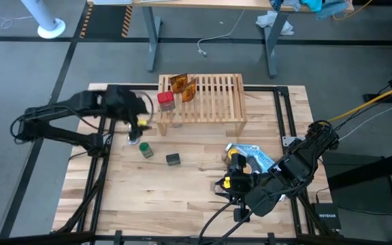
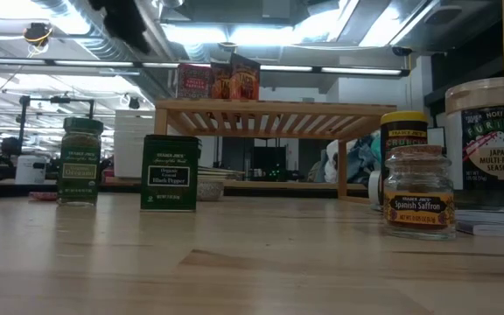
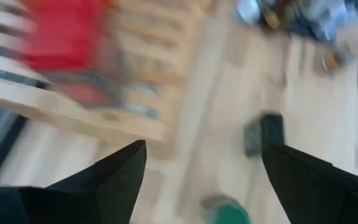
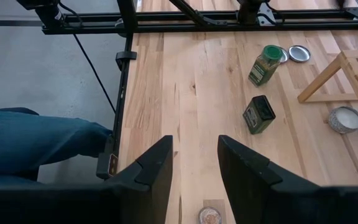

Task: Shelf spices
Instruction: Put the black seasoning can on the shelf

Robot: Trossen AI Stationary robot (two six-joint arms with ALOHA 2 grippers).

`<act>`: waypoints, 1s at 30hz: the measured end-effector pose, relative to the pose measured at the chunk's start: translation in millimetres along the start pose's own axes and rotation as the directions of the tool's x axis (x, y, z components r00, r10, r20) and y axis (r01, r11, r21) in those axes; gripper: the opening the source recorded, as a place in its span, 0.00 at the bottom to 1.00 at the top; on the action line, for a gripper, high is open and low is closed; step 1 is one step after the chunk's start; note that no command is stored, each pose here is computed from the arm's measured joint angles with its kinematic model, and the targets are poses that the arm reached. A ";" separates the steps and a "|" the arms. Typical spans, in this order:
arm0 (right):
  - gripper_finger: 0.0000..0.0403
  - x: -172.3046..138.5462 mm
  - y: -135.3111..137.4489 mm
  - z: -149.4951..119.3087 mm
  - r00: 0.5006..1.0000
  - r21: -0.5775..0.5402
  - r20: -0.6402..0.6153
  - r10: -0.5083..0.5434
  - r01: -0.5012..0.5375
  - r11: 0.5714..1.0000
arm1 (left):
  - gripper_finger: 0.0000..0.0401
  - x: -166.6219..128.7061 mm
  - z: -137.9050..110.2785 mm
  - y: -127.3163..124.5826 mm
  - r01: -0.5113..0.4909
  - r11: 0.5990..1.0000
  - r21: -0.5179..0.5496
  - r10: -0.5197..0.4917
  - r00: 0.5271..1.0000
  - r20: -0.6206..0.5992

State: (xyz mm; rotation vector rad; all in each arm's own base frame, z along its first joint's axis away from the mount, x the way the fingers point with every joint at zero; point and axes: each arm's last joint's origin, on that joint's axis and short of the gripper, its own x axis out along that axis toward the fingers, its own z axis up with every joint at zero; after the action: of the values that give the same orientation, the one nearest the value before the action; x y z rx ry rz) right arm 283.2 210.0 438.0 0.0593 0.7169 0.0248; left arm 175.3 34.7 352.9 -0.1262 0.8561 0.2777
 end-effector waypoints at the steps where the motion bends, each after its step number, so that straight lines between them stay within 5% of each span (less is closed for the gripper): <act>1: 0.33 0.0 0.0 0.0 1.000 0.000 0.000 0.000 0.000 1.000 | 0.78 5.7 -1.7 -6.2 0.013 1.000 0.004 -0.013 1.000 -0.018; 15: 0.33 0.1 0.0 0.0 1.000 0.000 0.000 0.000 0.000 1.000 | 0.78 91.1 -11.8 -83.4 -0.004 0.998 0.055 0.014 0.983 -0.181; 30: 0.33 0.0 -0.1 0.1 1.000 0.000 0.000 0.000 0.000 1.000 | 0.78 125.6 -15.0 -92.4 -0.123 0.991 0.060 0.133 0.965 -0.225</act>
State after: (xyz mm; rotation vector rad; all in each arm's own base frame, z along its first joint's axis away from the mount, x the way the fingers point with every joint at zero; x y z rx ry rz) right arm 283.3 209.9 438.0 0.0594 0.7169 0.0244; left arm 269.5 -33.0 247.7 -0.0612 1.1012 0.3694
